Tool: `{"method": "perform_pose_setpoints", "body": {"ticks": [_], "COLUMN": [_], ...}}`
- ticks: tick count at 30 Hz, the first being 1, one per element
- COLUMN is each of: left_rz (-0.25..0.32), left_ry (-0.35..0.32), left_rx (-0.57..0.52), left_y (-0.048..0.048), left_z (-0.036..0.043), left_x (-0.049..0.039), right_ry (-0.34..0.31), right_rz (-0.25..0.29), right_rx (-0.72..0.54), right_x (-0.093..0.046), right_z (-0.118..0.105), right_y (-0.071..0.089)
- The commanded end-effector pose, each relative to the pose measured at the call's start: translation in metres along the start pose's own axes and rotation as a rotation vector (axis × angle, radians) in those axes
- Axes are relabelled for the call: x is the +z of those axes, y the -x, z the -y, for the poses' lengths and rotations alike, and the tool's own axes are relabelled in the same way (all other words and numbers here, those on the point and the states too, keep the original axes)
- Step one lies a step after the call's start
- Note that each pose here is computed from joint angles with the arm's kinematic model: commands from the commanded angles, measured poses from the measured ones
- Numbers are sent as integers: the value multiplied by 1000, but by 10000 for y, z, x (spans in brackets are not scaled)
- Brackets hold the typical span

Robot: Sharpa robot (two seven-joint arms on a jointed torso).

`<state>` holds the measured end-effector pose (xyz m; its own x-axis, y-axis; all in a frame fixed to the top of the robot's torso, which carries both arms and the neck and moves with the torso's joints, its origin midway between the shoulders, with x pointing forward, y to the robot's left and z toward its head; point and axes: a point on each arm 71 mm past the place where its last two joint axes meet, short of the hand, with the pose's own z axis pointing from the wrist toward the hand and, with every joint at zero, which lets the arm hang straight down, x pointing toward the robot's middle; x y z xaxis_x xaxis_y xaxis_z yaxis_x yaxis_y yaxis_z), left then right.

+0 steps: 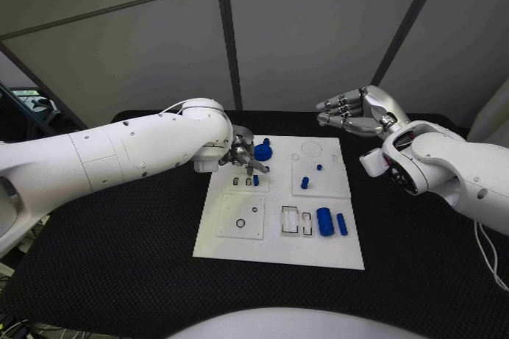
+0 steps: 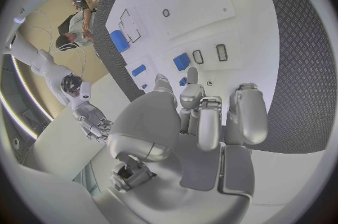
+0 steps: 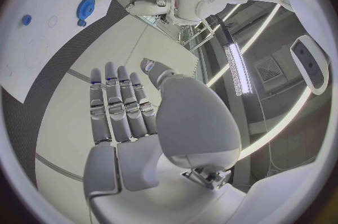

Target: Assemble the parts on the task board

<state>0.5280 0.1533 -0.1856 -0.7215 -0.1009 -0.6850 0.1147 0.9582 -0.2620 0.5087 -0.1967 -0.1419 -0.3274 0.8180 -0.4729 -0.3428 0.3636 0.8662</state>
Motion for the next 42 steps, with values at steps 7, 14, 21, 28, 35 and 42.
{"method": "perform_pose_setpoints", "body": {"ticks": [7, 14, 21, 28, 35, 42], "left_rz": [-24, -37, -52, -69, -79, -80], "left_ry": [14, 16, 19, 20, 26, 28], "left_rx": [26, 34, 43, 51, 56, 55], "left_y": [0, -3, -13, -36, -48, -54], "left_z": [6, 29, 48, 61, 50, 51], "left_x": [12, 34, 56, 71, 87, 105], "right_ry": [-14, -19, -23, -25, -27, -30], "right_rz": [14, 7, -2, -5, -8, -8], "right_rx": [-6, -4, -2, -1, 0, -1], "right_x": [10, 14, 22, 26, 29, 35], "right_z": [1, 3, 2, 2, 3, 7], "right_y": [15, 5, -13, -21, -26, -29]}}
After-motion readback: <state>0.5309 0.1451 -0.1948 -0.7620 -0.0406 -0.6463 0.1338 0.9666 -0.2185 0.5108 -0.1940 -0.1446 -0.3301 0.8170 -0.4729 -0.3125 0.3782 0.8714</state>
